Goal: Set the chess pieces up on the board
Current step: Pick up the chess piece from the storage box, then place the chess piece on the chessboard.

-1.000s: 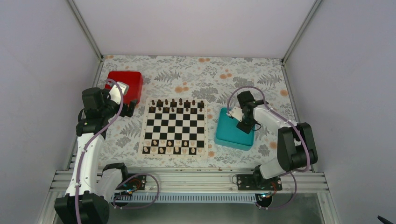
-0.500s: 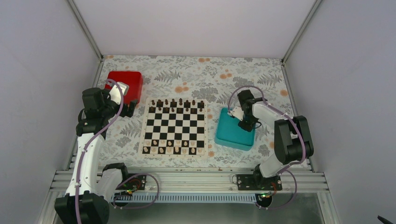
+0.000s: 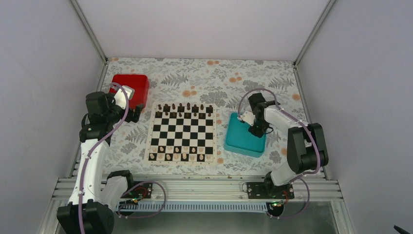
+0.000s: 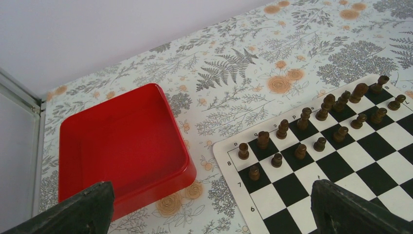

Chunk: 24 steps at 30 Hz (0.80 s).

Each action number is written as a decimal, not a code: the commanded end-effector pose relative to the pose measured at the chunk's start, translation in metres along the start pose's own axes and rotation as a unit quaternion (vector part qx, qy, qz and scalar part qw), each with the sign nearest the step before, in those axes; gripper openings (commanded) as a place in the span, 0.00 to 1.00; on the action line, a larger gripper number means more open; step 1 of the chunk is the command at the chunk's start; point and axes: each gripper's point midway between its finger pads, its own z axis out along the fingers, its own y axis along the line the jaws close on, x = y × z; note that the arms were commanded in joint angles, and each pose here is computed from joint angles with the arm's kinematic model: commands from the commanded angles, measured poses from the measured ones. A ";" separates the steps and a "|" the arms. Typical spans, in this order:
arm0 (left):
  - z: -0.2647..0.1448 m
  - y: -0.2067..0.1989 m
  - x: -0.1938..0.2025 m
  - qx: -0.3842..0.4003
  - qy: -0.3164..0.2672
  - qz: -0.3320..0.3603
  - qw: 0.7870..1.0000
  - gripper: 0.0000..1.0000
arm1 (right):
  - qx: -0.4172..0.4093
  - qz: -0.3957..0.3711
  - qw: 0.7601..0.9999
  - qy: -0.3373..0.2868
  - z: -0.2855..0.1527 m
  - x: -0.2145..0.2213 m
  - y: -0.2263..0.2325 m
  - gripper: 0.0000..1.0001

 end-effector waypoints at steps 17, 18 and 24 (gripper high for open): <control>-0.001 -0.001 -0.004 0.005 -0.010 0.003 1.000 1.00 | -0.070 -0.111 0.980 -0.149 -0.124 -0.091 0.083 0.05; -0.001 -0.001 -0.004 0.006 -0.010 0.004 1.000 1.00 | -0.075 -0.125 0.976 -0.159 -0.133 -0.100 0.093 0.05; -0.001 -0.001 -0.003 0.004 -0.009 0.003 1.000 1.00 | -0.107 -0.203 0.960 -0.157 -0.132 -0.135 0.152 0.07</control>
